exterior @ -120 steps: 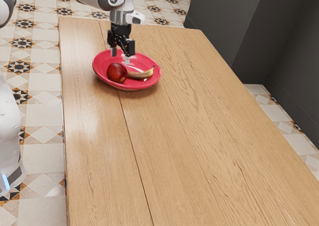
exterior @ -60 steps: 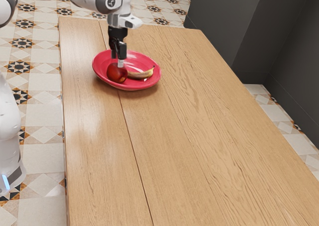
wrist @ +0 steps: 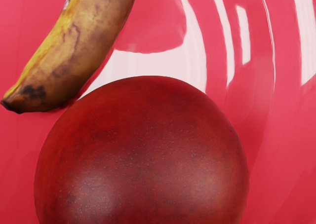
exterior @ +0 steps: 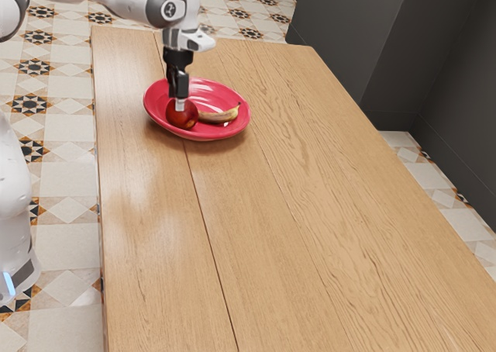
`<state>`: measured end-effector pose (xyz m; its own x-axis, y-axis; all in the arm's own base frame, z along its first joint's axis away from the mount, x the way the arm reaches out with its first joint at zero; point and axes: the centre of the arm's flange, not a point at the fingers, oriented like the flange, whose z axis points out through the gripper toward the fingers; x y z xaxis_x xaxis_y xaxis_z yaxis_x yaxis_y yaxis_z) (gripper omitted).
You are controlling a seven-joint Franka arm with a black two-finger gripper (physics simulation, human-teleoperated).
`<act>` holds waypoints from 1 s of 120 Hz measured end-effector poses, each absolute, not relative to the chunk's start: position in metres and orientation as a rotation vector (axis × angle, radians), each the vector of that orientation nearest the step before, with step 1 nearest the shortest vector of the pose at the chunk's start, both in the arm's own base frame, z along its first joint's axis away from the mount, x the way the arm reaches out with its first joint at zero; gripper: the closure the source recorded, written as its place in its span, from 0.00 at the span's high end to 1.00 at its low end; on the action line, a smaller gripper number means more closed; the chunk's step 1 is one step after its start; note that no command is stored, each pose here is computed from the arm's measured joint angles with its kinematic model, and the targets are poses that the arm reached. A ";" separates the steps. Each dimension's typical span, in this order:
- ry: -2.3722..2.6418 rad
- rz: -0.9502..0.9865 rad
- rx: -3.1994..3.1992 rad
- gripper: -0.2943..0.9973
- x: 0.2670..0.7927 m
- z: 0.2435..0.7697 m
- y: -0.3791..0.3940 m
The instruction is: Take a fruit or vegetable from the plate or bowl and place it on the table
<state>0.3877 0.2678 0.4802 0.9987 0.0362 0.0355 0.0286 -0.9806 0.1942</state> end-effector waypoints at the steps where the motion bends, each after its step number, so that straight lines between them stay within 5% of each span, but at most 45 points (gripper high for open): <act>1: 0.047 0.055 2.945 0.77 0.388 0.479 0.268; 58: -0.018 0.044 2.933 0.77 0.414 0.451 0.265; 78: -0.014 0.077 2.939 0.66 0.415 0.454 0.266; 120: -0.195 0.278 2.997 0.61 0.453 0.517 0.221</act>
